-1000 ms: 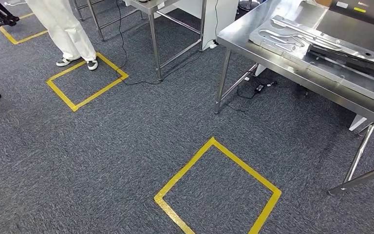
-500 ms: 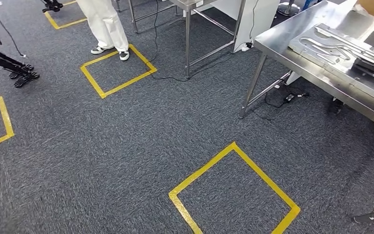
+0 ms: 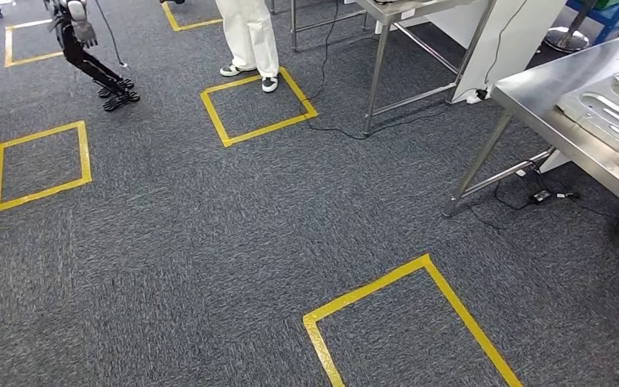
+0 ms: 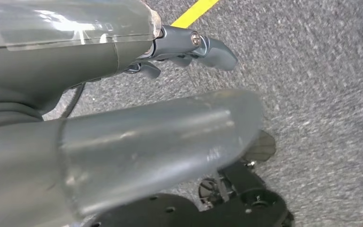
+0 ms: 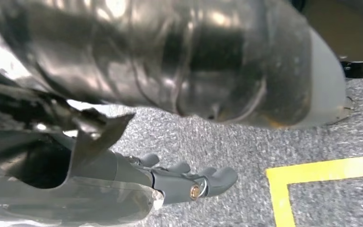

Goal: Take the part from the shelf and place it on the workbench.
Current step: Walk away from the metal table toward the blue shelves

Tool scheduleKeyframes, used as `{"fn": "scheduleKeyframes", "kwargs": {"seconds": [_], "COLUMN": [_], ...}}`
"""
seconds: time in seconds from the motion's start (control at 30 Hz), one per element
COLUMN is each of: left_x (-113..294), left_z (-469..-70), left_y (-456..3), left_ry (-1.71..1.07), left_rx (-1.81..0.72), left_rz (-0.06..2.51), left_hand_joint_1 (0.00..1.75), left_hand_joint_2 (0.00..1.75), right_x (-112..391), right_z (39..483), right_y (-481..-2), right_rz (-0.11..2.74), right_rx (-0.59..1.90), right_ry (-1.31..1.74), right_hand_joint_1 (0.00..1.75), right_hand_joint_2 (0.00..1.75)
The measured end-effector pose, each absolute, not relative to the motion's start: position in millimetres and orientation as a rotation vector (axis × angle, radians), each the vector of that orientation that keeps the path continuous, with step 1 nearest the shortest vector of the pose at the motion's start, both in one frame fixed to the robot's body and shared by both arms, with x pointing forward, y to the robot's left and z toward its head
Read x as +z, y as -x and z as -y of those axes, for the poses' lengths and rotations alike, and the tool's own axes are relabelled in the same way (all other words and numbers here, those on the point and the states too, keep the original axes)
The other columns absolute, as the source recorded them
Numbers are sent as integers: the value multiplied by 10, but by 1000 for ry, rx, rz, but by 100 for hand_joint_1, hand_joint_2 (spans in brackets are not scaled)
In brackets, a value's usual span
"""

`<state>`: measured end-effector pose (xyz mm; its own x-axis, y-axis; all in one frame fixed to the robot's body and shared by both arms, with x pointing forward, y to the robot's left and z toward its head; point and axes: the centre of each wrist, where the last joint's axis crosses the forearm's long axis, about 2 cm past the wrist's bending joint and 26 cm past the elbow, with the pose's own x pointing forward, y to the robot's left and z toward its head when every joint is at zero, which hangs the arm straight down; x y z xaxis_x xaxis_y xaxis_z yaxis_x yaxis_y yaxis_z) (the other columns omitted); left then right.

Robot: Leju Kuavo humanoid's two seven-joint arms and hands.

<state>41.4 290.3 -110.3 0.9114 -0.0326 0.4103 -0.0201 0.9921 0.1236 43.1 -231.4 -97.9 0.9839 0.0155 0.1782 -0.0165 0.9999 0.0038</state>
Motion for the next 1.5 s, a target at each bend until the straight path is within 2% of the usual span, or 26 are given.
{"fn": "scheduleKeyframes", "kwargs": {"seconds": [1.5], "left_x": [-1103], "left_z": [-2772], "left_y": [-417], "left_ry": [-100], "left_rx": [-2], "left_rz": [409], "left_hand_joint_1": [0], "left_hand_joint_2": [0], "right_x": [-989], "right_z": [2389], "right_y": [-442], "right_rz": [174], "right_rx": [35], "right_ry": [6], "right_hand_joint_1": [0], "right_hand_joint_2": [0]}}
